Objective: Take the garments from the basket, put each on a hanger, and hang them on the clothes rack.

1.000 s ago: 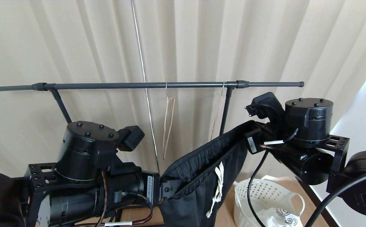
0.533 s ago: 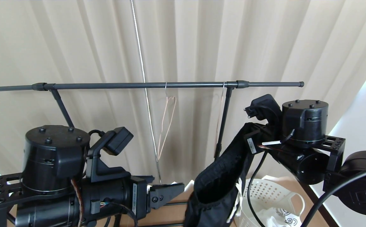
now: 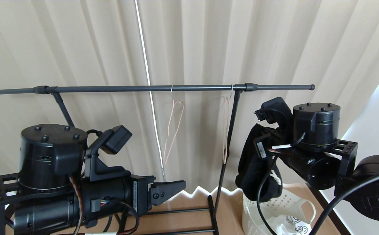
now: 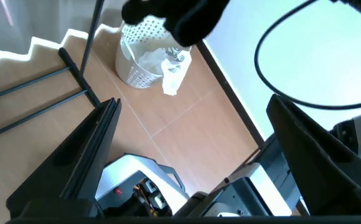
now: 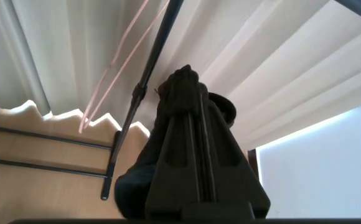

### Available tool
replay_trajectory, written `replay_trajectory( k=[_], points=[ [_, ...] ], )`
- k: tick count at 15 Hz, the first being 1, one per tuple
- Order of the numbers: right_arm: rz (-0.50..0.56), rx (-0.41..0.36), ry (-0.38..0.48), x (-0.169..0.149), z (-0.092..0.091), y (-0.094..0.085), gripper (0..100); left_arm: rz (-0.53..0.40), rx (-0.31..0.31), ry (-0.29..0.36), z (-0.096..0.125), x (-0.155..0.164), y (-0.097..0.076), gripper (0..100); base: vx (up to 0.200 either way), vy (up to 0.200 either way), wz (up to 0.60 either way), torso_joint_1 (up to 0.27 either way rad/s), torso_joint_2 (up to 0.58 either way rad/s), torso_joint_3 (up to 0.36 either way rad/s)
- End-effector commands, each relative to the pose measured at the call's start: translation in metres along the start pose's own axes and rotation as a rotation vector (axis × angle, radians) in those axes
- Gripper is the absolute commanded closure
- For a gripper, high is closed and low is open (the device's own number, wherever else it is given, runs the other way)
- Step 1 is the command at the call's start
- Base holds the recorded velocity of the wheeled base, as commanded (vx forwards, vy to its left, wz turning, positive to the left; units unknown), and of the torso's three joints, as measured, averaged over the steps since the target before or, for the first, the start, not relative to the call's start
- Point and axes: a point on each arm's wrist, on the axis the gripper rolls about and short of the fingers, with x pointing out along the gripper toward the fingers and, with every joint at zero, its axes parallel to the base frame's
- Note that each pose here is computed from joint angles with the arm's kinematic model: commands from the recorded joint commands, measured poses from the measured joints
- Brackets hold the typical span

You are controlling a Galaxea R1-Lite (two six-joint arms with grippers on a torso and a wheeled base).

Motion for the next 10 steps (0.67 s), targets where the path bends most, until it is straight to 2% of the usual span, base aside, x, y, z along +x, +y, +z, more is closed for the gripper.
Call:
replay_trajectory(
  k=[1,4,5,8,10],
  points=[
    [-0.004,0.004,-0.004,-0.001,0.001,-0.002,100,0.033,0.001,-0.013,0.011,0.012,0.007,0,0.000,0.000,0.00,0.000,0.00,0.000],
    [-0.015,-0.004,-0.007,-0.001,0.002,-0.006,100,0.144,0.051,-0.047,0.035,0.039,0.023,0,0.000,0.000,0.00,0.000,0.00,0.000],
    [-0.033,-0.003,-0.011,0.001,0.004,-0.013,100,0.236,0.044,-0.048,0.048,0.058,0.028,0,0.000,0.000,0.00,0.000,0.00,0.000],
    [-0.060,-0.003,-0.039,-0.004,0.011,-0.024,100,0.459,0.036,0.003,0.079,0.098,0.033,0,0.000,0.000,0.00,0.000,0.00,0.000],
    [-0.067,-0.001,-0.050,-0.006,0.014,-0.028,100,0.548,0.041,0.007,0.097,0.120,0.035,0,0.000,0.000,0.00,0.000,0.00,0.000]
  ],
)
